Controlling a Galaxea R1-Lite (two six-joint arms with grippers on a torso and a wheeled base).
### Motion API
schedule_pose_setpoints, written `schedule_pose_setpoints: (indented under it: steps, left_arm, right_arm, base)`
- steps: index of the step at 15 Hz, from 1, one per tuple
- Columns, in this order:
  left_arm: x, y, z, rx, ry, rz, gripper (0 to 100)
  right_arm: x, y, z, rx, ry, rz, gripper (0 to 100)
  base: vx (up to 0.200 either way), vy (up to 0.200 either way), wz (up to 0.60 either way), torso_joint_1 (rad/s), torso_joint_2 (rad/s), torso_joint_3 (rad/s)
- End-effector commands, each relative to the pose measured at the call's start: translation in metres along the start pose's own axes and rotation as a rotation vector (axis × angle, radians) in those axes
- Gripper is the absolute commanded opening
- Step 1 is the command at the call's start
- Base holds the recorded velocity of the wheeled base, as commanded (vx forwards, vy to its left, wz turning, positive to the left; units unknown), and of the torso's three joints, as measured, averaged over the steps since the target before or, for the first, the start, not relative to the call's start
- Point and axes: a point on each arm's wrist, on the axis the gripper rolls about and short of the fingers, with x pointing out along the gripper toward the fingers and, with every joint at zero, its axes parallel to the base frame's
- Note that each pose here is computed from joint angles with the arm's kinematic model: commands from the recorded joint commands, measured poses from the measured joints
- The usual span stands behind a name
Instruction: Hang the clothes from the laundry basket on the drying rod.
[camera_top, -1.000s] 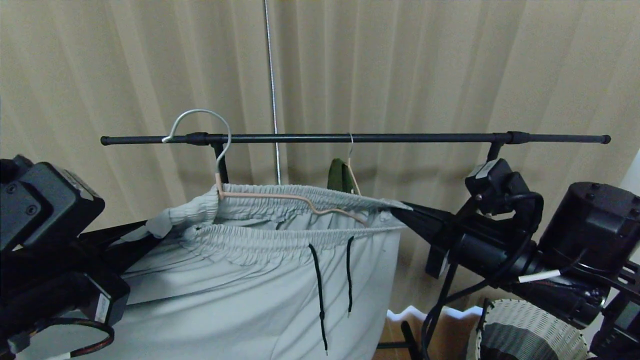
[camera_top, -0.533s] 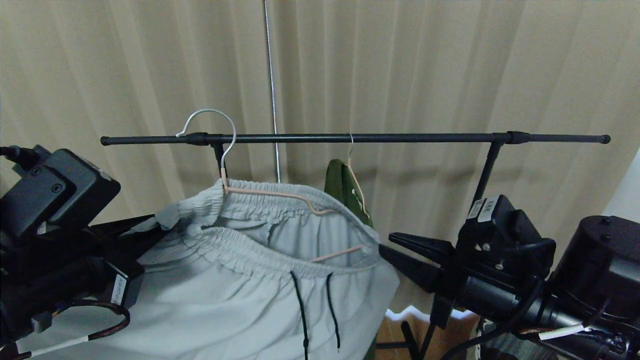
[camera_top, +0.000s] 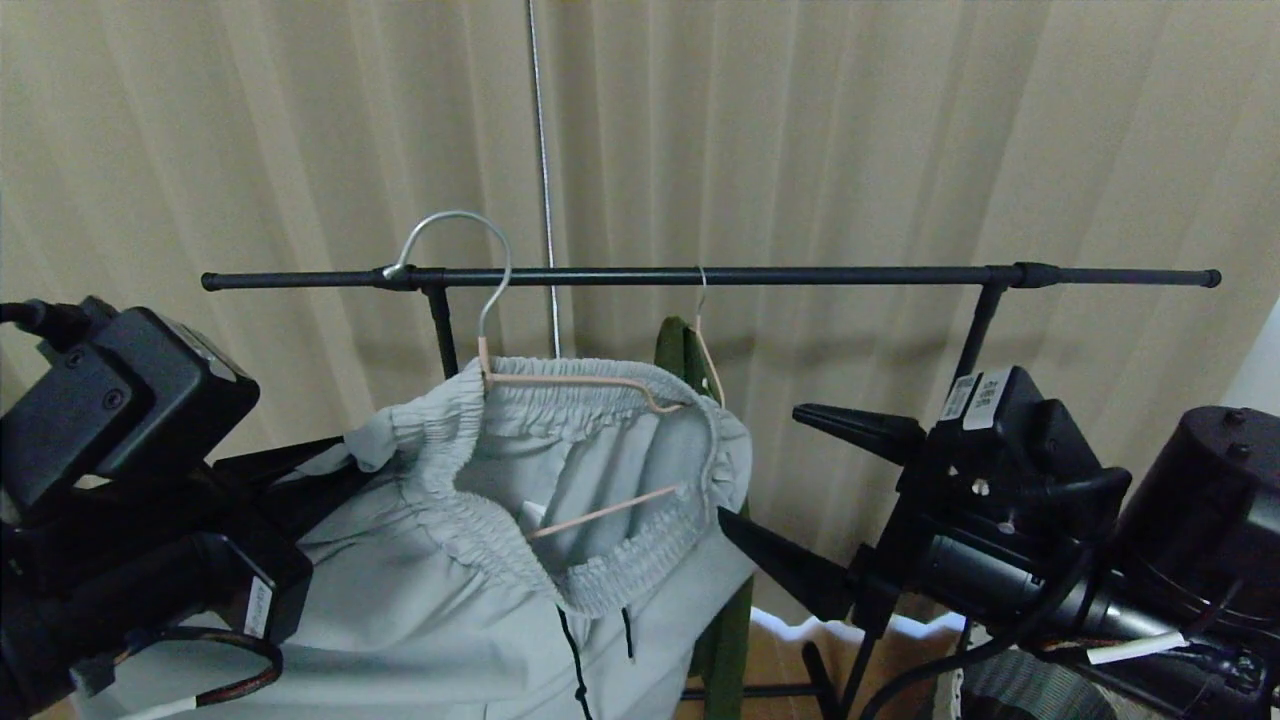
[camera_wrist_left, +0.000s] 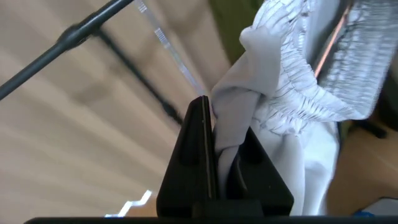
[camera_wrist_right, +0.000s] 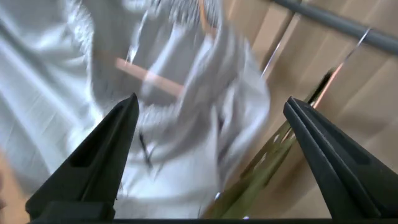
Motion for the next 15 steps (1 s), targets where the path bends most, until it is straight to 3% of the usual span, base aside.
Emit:
schedule_pose_setpoints:
  steps: [1,5,9,15]
  left_arm:
    - [0.001,-0.006,0.002,0.015,-0.021,-0.063,0]
    - [0.007,-0.009,0.004,0.073,-0.043,-0.144,0]
    - [0.012,-0.010,0.007,0.135,-0.077,-0.174,0]
    - [0.026,-0.020,0.016,0.147,-0.134,-0.193,0]
  right_arm:
    - [0.008,-0.003,0.014,-0.041,-0.033,-0.005,100]
    - [0.018,-0.007,0.028,-0.102,0.030,0.008,100]
    - [0.022,-0.004,0.032,-0.129,0.069,0.105,100]
    - [0.042,-0.004,0.028,-0.119,0.083,0.182,100]
  base:
    - [0.000,0.000,0.00,0.000,0.00,0.000]
    - [0.000,0.000,0.00,0.000,0.00,0.000]
    - [0.000,0.000,0.00,0.000,0.00,0.000]
    - [0.000,0.000,0.00,0.000,0.00,0.000]
